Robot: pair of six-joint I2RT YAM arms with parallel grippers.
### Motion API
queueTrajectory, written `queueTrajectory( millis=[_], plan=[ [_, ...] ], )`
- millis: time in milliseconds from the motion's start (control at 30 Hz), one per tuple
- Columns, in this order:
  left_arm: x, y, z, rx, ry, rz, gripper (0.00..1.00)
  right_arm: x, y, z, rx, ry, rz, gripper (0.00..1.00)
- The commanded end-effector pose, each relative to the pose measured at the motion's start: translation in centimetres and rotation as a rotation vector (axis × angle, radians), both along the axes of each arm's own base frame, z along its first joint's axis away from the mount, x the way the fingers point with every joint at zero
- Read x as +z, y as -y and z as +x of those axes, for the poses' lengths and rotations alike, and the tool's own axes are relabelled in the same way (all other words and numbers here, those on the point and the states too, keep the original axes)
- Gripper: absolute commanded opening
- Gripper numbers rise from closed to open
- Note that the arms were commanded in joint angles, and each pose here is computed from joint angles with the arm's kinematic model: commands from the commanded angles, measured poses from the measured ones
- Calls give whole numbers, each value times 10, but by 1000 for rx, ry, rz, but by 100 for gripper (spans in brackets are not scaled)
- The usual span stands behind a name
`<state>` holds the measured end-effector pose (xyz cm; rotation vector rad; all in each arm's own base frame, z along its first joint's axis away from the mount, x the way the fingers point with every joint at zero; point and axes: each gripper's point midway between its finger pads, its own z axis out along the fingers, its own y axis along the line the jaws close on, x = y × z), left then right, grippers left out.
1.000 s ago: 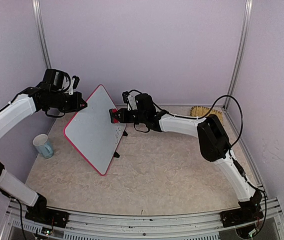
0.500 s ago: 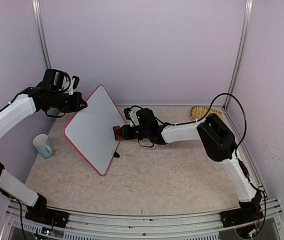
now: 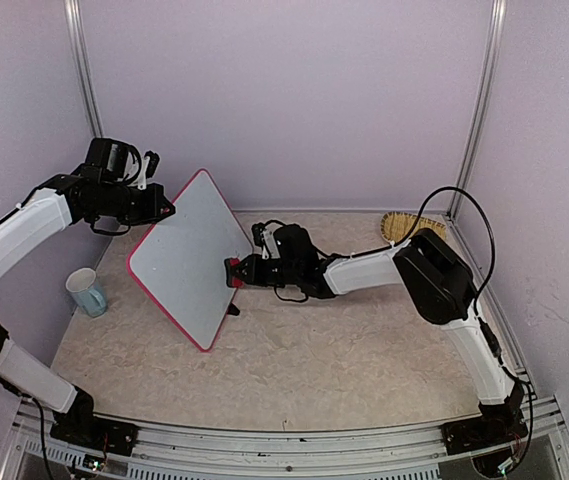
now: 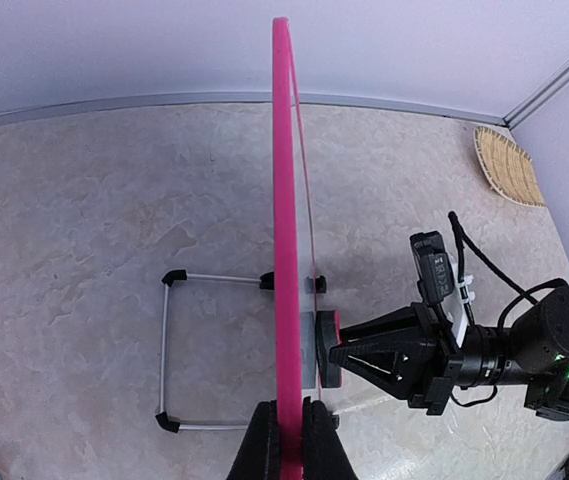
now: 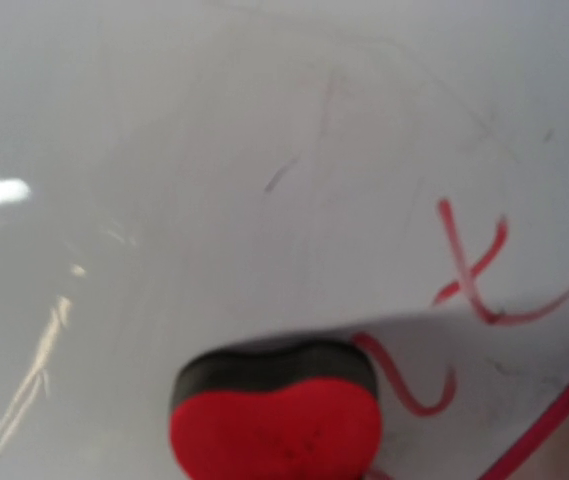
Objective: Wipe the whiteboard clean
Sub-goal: Erase the whiteboard at the center of the board.
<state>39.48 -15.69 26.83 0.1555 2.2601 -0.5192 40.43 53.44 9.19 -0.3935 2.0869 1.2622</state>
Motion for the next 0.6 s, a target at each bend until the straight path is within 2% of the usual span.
queueTrajectory(
  millis=[0,567],
  plan=[
    [-13,16,-12,-108,-17,15,0,17,-12,6,10,-30,97,8],
    [-15,17,-11,-111,-21,15,0,12,19,70,-85,-125,177,9]
  ],
)
